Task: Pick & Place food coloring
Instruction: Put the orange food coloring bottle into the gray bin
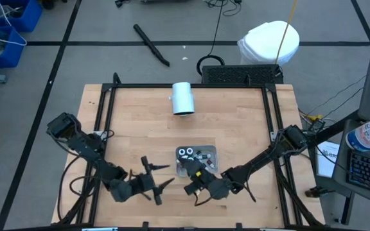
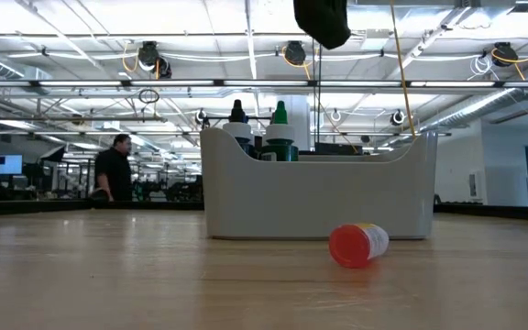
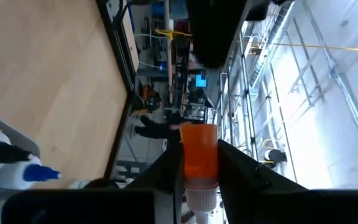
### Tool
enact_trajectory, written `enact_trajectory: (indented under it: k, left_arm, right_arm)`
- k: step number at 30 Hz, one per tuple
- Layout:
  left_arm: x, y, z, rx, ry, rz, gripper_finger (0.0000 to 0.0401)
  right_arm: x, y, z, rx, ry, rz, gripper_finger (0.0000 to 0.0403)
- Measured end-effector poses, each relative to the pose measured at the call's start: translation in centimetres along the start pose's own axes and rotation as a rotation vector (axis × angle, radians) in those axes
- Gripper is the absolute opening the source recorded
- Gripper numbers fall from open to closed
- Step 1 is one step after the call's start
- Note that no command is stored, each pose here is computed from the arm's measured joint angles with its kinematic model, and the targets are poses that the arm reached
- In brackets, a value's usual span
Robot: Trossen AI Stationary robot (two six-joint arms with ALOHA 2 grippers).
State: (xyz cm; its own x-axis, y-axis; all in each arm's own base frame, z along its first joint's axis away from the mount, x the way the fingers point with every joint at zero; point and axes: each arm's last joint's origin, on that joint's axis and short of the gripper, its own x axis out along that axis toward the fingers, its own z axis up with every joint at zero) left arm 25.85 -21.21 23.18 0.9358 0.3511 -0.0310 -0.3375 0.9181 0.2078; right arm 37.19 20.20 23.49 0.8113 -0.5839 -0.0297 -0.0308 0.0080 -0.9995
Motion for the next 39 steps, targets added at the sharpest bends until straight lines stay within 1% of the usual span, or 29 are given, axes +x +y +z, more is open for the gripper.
enact_trajectory:
  k: [2, 4, 6, 12, 19, 28, 31, 33, 36, 39]
  left_arm:
    - [0.5, 0.3, -0.1, -0.032, 0.005, 0.027, 0.0237]
    - [1.1, 0.6, -0.1, -0.062, 0.006, 0.001, 0.0237]
    - [1.6, 0.7, -0.2, -0.071, 0.006, -0.022, 0.0237]
    - [2.5, 1.3, -0.5, -0.094, 0.025, 0.002, 0.0237]
    - [3.2, 1.8, -0.9, -0.106, 0.043, 0.033, 0.0237]
    - [3.4, 1.9, -0.9, -0.108, 0.043, 0.041, 0.0237]
    - [3.5, 2.0, -0.9, -0.103, 0.045, 0.046, 0.0236]
    - [3.7, 2.2, -1.0, -0.105, 0.053, 0.052, 0.0236]
    - [3.9, 2.3, -1.3, -0.112, 0.067, 0.060, 0.0224]
    - [4.1, 2.4, -1.3, -0.124, 0.070, 0.043, 0.0193]
  right_arm:
    - [0.2, 0.0, -0.1, 0.027, -0.001, 0.001, 0.0067]
    - [0.2, 0.0, -0.1, 0.059, -0.009, 0.002, 0.0066]
    - [0.4, 0.2, -0.1, 0.076, -0.027, 0.012, 0.0065]
    - [0.4, 0.4, 0.0, 0.119, -0.073, 0.025, 0.0066]
    - [0.4, 0.4, 0.0, 0.130, -0.075, 0.028, 0.0067]
    - [0.7, 1.0, 0.0, 0.145, -0.088, 0.058, 0.0067]
    - [0.9, 1.4, 0.0, 0.123, -0.085, 0.064, 0.0066]
    - [1.0, 1.5, 0.1, 0.128, -0.083, 0.060, 0.0065]
    - [1.0, 1.6, 0.1, 0.112, -0.077, 0.060, 0.0067]
    - [1.0, 1.6, 0.1, 0.115, -0.077, 0.060, 0.0066]
